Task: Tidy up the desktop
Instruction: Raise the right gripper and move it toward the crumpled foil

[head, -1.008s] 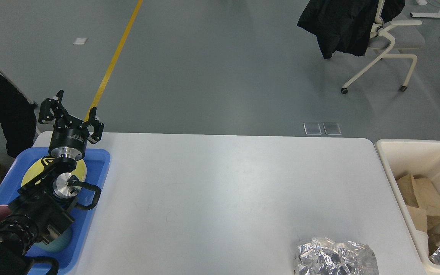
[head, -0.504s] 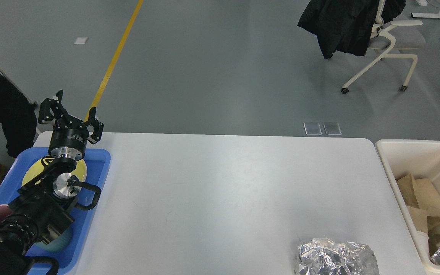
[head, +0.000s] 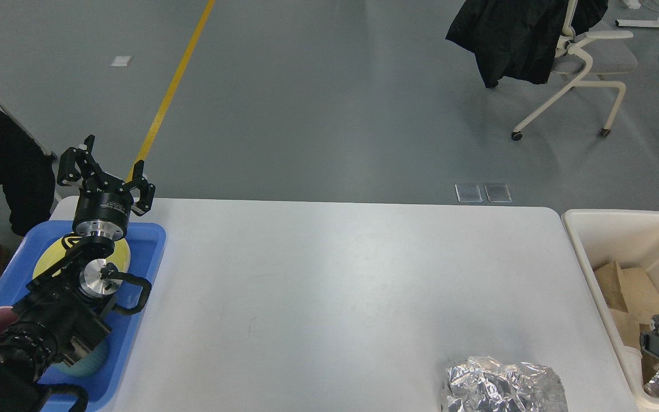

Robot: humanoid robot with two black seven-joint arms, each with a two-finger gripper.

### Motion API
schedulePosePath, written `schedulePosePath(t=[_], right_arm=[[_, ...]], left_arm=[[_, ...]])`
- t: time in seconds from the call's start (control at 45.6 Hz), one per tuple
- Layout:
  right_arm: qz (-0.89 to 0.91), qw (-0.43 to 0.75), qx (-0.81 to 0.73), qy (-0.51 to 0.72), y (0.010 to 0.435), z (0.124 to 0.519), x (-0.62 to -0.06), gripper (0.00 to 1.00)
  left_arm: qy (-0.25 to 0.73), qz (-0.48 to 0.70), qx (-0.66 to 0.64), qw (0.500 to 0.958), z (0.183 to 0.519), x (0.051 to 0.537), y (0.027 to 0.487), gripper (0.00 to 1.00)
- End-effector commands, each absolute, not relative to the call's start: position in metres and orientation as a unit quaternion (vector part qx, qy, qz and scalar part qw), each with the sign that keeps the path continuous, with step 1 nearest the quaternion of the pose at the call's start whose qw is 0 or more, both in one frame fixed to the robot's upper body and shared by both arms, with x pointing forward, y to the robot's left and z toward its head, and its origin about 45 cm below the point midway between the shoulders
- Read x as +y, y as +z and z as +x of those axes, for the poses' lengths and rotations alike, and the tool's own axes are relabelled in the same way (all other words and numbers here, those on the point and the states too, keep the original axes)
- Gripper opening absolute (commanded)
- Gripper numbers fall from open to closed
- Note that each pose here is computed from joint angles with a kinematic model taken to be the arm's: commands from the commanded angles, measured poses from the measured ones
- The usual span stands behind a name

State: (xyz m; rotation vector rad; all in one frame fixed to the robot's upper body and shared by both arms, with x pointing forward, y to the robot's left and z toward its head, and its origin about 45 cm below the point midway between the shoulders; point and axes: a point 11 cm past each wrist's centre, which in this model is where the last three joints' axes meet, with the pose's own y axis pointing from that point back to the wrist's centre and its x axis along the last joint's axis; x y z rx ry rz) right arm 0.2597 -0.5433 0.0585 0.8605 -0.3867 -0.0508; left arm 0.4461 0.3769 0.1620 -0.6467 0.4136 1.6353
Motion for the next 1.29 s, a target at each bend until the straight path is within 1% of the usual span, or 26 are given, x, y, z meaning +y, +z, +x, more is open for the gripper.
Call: schedulePosePath(t=[0.0, 0.066, 0.088, 0.131, 0.153, 0.263, 0.307, 0.329, 0.416, 0.526, 0.635, 0.767, 0.876, 1.008, 1.095, 1.205, 1.227, 1.271], right_arm=[[0.418, 0.89, -0.181, -0.027, 0.052, 0.255, -0.54, 0.0], [0.418, 0.889, -0.183, -0.028, 0.053, 0.255, -0.54, 0.0], [0.418, 0.889, -0.183, -0.028, 0.053, 0.255, -0.54, 0.04], [0.42, 0.888, -0.188, -0.028, 0.053, 0.256, -0.54, 0.33], [0.42, 0.887, -0.19, -0.029, 0.053, 0.256, -0.54, 0.45], [0.42, 0.884, -0.202, -0.035, 0.058, 0.258, -0.543, 0.84], [0.42, 0.884, -0.202, -0.036, 0.058, 0.258, -0.543, 0.96], [0.42, 0.884, -0.202, -0.036, 0.059, 0.259, -0.544, 1.0], [0.424, 0.881, -0.206, -0.035, 0.066, 0.268, -0.541, 1.0], [0.412, 0.878, -0.241, -0.042, 0.104, 0.283, -0.562, 1.0], [0.423, 0.86, -0.277, -0.065, 0.167, 0.304, -0.578, 1.0], [0.454, 0.846, -0.273, -0.059, 0.245, 0.351, -0.556, 1.0], [0.497, 0.838, -0.22, -0.038, 0.293, 0.391, -0.5, 1.0], [0.543, 0.826, -0.149, 0.005, 0.337, 0.421, -0.416, 1.0], [0.573, 0.812, -0.107, 0.032, 0.352, 0.432, -0.356, 1.0], [0.618, 0.78, -0.084, 0.052, 0.362, 0.436, -0.29, 1.0], [0.636, 0.766, -0.076, 0.061, 0.365, 0.436, -0.265, 1.0], [0.643, 0.76, -0.065, 0.073, 0.366, 0.436, -0.247, 1.0]], left_arm=[[0.711, -0.281, 0.18, 0.619, 0.446, 0.377, 0.162, 0.96], [0.711, -0.281, 0.18, 0.619, 0.446, 0.377, 0.162, 0.96], [0.711, -0.281, 0.18, 0.619, 0.446, 0.377, 0.162, 0.96], [0.711, -0.281, 0.18, 0.619, 0.446, 0.377, 0.162, 0.96], [0.711, -0.281, 0.18, 0.619, 0.446, 0.377, 0.162, 0.96], [0.711, -0.281, 0.18, 0.619, 0.446, 0.377, 0.162, 0.96], [0.711, -0.281, 0.18, 0.619, 0.446, 0.377, 0.162, 0.96], [0.711, -0.281, 0.18, 0.619, 0.446, 0.377, 0.162, 0.96], [0.711, -0.281, 0.18, 0.619, 0.446, 0.377, 0.162, 0.96], [0.711, -0.281, 0.18, 0.619, 0.446, 0.377, 0.162, 0.96], [0.711, -0.281, 0.18, 0.619, 0.446, 0.377, 0.162, 0.96], [0.711, -0.281, 0.18, 0.619, 0.446, 0.377, 0.162, 0.96], [0.711, -0.281, 0.18, 0.619, 0.446, 0.377, 0.162, 0.96], [0.711, -0.281, 0.18, 0.619, 0.446, 0.377, 0.162, 0.96], [0.711, -0.281, 0.18, 0.619, 0.446, 0.377, 0.162, 0.96], [0.711, -0.281, 0.18, 0.619, 0.446, 0.377, 0.162, 0.96], [0.711, -0.281, 0.18, 0.619, 0.446, 0.377, 0.162, 0.96], [0.711, -0.281, 0.18, 0.619, 0.446, 0.377, 0.162, 0.96]])
